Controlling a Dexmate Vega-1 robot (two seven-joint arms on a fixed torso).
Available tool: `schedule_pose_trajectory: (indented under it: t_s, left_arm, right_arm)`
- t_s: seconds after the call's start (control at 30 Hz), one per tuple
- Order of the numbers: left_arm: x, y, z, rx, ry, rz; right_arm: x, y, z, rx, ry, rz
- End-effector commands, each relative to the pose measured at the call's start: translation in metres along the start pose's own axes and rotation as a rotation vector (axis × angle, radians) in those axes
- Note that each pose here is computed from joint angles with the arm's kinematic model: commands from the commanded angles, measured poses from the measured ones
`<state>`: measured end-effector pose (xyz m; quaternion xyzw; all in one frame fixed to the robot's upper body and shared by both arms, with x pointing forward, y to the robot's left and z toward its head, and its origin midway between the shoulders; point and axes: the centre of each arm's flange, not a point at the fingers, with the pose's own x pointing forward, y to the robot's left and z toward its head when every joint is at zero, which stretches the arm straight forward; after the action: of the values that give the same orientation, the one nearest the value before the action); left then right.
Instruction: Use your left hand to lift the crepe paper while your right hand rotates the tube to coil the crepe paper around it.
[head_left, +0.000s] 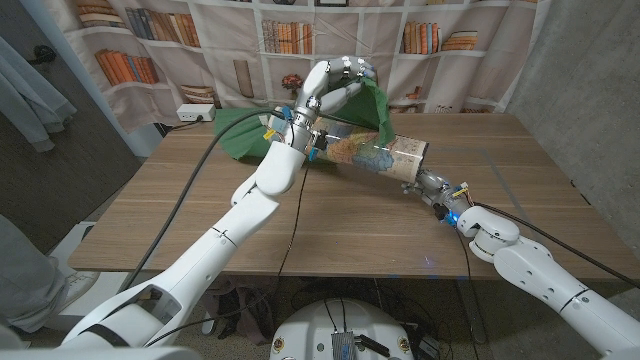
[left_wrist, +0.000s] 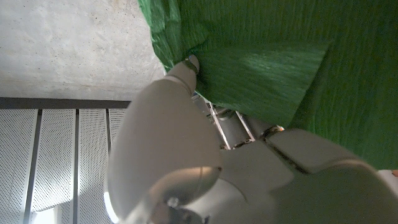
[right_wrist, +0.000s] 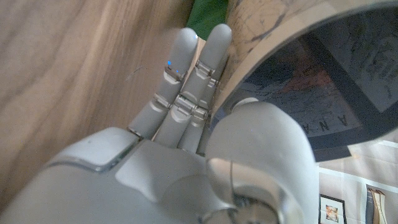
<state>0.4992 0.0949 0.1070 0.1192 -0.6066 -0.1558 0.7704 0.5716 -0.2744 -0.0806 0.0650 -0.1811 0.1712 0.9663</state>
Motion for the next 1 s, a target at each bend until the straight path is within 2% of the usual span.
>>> schedule_pose_trajectory:
  t_s: [0.03,0.3,0.6,1.0]
  left_arm:
    - [-0.012,-0.013,-0.011,-0.101,0.053,0.013]
    - [-0.017,-0.019,-0.011,-0.134,0.057,0.011]
    - [-0.022,-0.032,-0.014,-0.204,0.078,-0.005]
    - [-0.032,-0.038,-0.011,-0.247,0.092,-0.014]
  right_arm:
    - [0.01,-0.005,0.005,0.051,-0.049,-0.027]
    - [0.013,-0.003,0.005,0.122,-0.078,-0.032]
    - [0.015,0.001,0.004,0.183,-0.095,-0.046]
    - [0.019,-0.015,0.012,0.205,-0.131,-0.111]
